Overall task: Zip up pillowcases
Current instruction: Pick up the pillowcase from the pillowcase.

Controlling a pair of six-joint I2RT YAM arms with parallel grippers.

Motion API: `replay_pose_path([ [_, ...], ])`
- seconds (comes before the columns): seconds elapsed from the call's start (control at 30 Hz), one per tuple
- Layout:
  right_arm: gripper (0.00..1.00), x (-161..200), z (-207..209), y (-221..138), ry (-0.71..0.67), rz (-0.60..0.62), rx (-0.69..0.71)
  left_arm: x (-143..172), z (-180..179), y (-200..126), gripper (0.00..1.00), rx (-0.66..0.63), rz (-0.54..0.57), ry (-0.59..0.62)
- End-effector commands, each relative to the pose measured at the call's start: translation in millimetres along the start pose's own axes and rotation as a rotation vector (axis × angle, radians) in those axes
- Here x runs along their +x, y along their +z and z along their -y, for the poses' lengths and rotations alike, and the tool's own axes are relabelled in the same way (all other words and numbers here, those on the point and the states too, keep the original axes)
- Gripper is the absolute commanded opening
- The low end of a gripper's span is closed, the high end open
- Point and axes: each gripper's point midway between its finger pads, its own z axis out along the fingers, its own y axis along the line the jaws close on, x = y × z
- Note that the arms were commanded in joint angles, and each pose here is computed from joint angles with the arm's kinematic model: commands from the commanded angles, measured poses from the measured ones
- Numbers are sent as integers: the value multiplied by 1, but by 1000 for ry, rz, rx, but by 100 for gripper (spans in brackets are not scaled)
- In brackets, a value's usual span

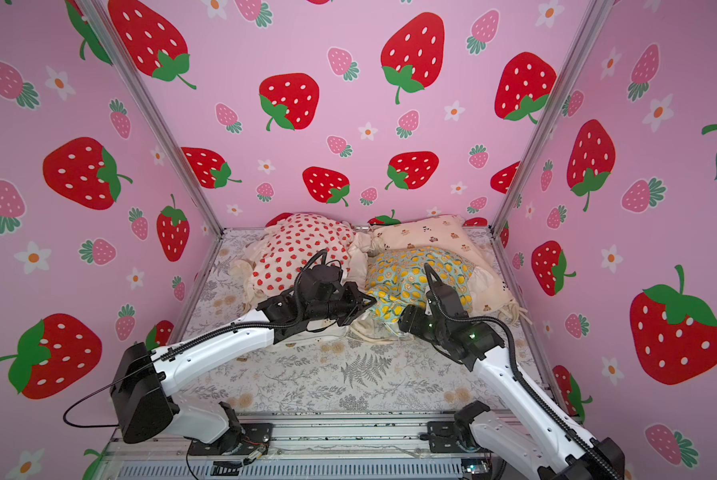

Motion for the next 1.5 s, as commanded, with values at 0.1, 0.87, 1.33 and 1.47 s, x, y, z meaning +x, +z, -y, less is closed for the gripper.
replay_pose_path([
  [0.1, 69, -41, -12, 4, -57, 52, -26, 16, 9, 5, 37, 80, -93, 85],
  [0.87, 70, -38, -6, -3, -24, -18, -45, 22, -26, -8, 79, -72, 169, 1201],
  [1.33, 73, -39, 6, -3, -43, -10, 19, 8, 1, 30, 43, -14, 264, 1113],
  [1.47, 75, -44, 9, -6, -44, 1, 29, 14, 9, 25, 27, 5, 227, 1097],
])
